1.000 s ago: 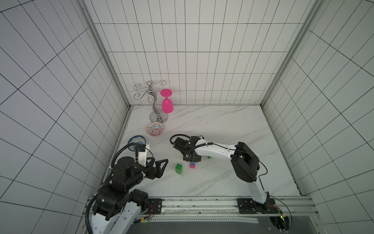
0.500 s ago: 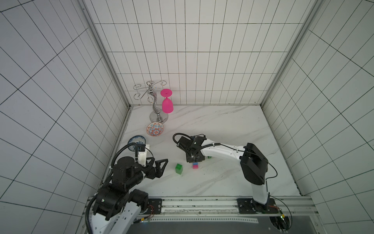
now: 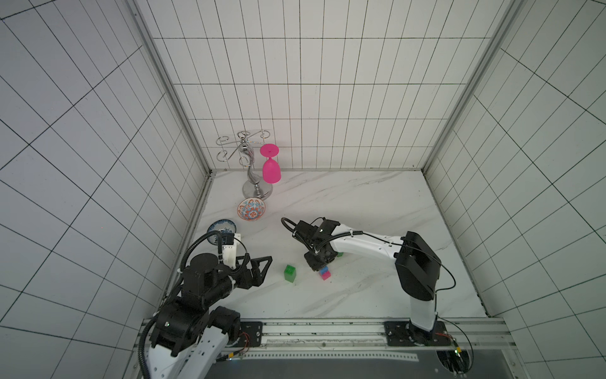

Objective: Assemble the letter r with lego
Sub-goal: Adjust the lego brick at the center of the board.

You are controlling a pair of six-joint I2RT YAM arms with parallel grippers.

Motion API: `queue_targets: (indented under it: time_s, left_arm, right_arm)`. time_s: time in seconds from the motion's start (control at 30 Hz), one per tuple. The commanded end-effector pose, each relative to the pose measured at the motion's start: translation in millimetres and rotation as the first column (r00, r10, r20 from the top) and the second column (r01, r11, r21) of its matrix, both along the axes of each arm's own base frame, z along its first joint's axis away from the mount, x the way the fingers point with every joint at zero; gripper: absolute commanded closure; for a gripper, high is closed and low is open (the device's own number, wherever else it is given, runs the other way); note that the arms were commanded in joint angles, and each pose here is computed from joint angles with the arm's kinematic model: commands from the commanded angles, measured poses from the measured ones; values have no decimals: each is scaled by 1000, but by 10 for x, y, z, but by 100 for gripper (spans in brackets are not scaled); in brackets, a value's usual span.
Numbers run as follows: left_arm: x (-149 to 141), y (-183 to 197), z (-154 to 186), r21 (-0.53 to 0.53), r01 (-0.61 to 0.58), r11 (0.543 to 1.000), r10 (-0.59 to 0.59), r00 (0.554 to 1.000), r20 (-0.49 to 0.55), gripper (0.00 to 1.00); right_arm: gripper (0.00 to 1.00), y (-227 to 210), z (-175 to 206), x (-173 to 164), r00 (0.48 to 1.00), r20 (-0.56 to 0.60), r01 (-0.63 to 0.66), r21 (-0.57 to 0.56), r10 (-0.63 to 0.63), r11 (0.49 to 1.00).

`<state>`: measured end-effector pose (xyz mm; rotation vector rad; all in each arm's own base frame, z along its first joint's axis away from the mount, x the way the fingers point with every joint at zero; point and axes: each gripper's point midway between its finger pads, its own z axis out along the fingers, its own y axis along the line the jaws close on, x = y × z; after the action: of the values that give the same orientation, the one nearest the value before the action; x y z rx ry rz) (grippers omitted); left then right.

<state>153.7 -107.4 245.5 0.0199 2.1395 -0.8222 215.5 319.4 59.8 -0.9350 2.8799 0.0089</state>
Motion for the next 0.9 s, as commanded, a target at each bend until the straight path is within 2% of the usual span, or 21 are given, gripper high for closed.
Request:
queue_targets:
  time_s: [0.0, 0.2, 0.33, 0.43, 0.63, 0.87]
  left_arm:
    - [12, -2, 14, -20, -11, 1000, 11, 1000, -6, 3]
    - [-1, 20, 27, -19, -23, 1000, 23, 1000, -8, 3]
    - [-2, 36, 38, -15, -31, 999, 31, 999, -8, 3]
    - [2, 37, 34, -17, -34, 999, 34, 999, -10, 3]
    - [7, 40, 52, -22, -40, 999, 39, 999, -10, 3]
    - [10, 43, 53, -24, -44, 999, 43, 999, -11, 3]
  right_arm:
    - [95, -81, -119, -146, 993, -83, -82, -36, 78, 996]
    - [75, 14, -154, -160, 990, -101, -96, 1, 95, 995]
    - [48, 31, -82, -156, 992, -88, -90, 23, 91, 996]
    - [38, 29, -18, -154, 993, -77, -84, 35, 87, 996]
    - [32, -46, 100, -175, 997, -55, -46, 40, 48, 998]
    - [30, -237, 134, -279, 1000, -15, 25, 38, -25, 999]
